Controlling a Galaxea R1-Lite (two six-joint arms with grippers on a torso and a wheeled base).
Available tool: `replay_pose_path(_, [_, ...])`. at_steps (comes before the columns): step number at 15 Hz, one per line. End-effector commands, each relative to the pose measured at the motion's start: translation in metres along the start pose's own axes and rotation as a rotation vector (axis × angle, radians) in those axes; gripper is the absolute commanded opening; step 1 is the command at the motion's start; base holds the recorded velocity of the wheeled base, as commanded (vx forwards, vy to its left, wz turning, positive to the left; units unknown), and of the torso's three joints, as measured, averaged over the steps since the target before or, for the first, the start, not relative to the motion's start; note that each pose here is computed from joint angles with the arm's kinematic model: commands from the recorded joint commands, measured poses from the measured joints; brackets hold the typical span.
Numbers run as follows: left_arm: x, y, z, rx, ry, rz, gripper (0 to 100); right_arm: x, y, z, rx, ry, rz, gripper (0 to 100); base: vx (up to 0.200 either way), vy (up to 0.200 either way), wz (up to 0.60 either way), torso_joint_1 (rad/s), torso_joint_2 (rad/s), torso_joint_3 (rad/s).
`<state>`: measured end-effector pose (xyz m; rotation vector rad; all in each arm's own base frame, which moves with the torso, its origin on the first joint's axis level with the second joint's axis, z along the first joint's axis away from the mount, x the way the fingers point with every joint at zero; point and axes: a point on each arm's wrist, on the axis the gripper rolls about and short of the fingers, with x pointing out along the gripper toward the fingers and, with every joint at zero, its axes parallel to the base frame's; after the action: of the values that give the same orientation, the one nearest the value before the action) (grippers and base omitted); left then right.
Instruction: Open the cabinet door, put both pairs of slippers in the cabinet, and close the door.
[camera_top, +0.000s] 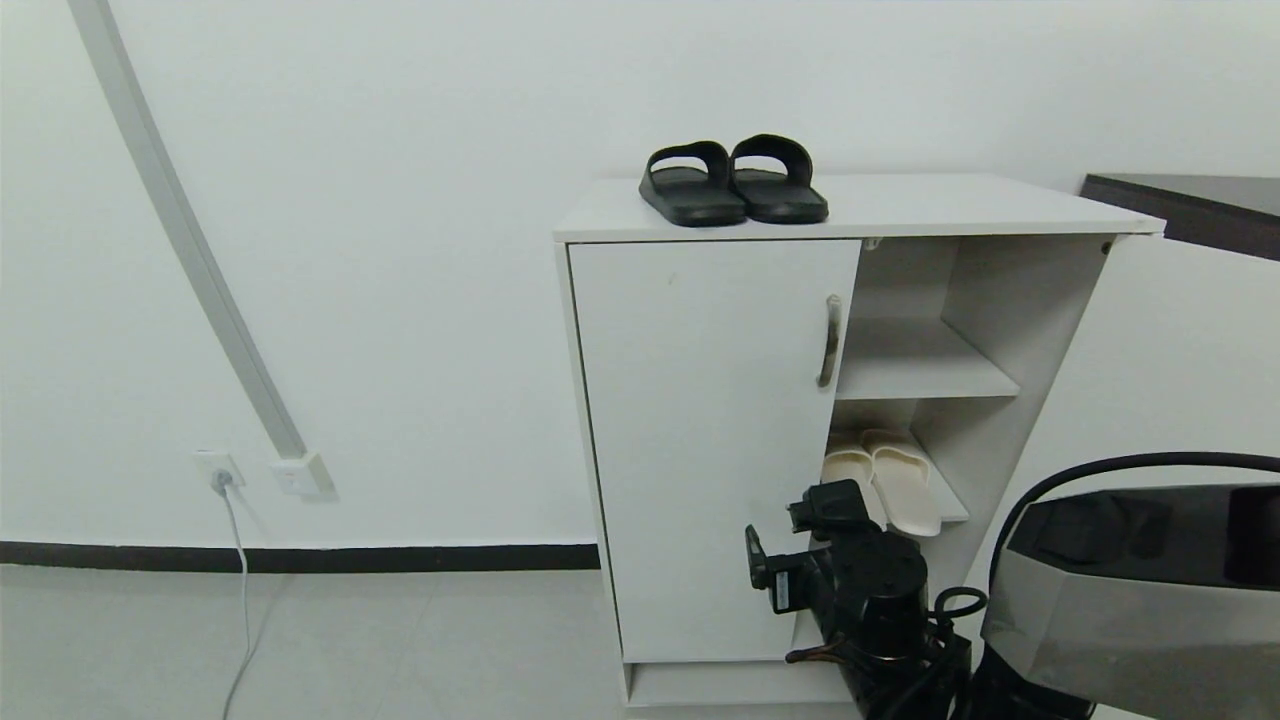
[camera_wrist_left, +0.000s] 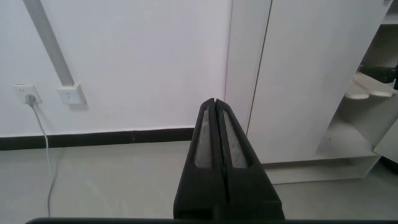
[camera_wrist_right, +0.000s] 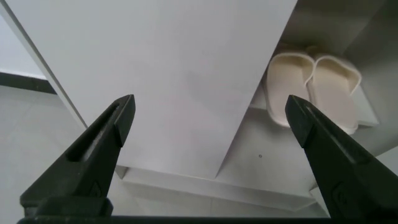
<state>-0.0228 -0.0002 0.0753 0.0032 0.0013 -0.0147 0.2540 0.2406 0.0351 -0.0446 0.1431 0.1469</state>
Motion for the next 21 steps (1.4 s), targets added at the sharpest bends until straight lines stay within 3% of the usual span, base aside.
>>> replay_pose_path(1, [0.0000,0.0000,-0.0001,0.000,0.002,-0.001,0,0.0001,0.0003,-0.0014,-0.002,0.003,0.000,100,0.000,0.000,0.00,0.076,-0.41,-0.344])
replay_pose_path(21, [0.0000,0.0000,0.0000,0.000,0.000,-0.001,0,-0.0011,0.0007,-0.0025,-0.007,0.008,0.006,100,0.000,0.000,0.00,0.165,-0.49,-0.327])
